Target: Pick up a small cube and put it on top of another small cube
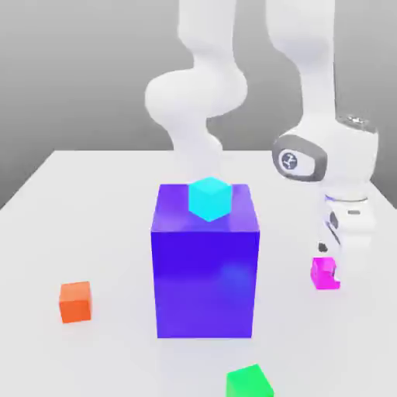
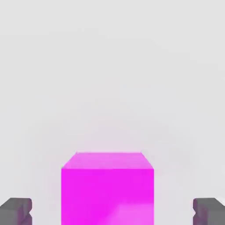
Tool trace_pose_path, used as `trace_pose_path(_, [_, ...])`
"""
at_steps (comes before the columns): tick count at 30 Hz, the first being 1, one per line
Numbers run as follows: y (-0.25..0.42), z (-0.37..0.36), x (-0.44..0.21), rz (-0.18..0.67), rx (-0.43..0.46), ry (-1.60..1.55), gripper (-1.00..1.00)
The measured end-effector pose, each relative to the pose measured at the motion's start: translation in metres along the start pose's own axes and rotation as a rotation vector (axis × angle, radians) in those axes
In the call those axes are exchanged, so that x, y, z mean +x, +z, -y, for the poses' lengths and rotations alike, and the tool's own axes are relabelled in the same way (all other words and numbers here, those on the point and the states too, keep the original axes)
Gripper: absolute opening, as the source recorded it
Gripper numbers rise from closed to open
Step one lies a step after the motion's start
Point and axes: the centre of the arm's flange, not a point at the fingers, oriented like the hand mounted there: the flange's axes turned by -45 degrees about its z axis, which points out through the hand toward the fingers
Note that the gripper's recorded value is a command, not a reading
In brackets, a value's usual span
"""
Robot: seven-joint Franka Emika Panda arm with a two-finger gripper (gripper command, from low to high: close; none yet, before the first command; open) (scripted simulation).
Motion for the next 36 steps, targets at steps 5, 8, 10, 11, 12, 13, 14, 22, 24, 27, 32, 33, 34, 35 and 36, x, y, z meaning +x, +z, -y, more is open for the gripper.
trace_pose_path(5, [0.000, 0.000, 0.000, 0.001, 0.001, 0.000, -1.00])
trace_pose_path(8, [-0.004, 0.000, 0.000, 0.002, 0.000, 0.000, -1.00])
trace_pose_path(10, [-0.019, -0.001, 0.001, 0.002, -0.001, -0.001, -1.00])
trace_pose_path(11, [-0.027, -0.001, 0.001, 0.002, -0.001, -0.001, -1.00])
trace_pose_path(12, [-0.035, -0.001, 0.001, 0.002, -0.001, -0.001, -1.00])
trace_pose_path(13, [-0.043, -0.001, 0.000, 0.003, -0.001, 0.000, -1.00])
trace_pose_path(14, [-0.052, 0.001, 0.001, 0.003, -0.001, -0.003, -1.00])
trace_pose_path(22, [-0.082, -0.145, -0.066, 0.004, 0.005, 0.359, -1.00])
trace_pose_path(24, [-0.089, -0.181, -0.092, 0.004, 0.005, 0.445, -1.00])
trace_pose_path(27, [-0.101, -0.231, -0.143, 0.002, 0.004, 0.581, -1.00])
trace_pose_path(32, [-0.079, -0.270, -0.199, 0.001, 0.001, 0.704, -1.00])
trace_pose_path(33, [-0.066, -0.271, -0.200, 0.001, 0.001, 0.706, -1.00])
trace_pose_path(34, [-0.055, -0.271, -0.201, 0.001, 0.001, 0.708, 1.00])
trace_pose_path(35, [-0.055, -0.271, -0.201, 0.001, 0.001, 0.708, 1.00])
trace_pose_path(36, [-0.055, -0.271, -0.201, 0.001, 0.001, 0.708, 1.00])
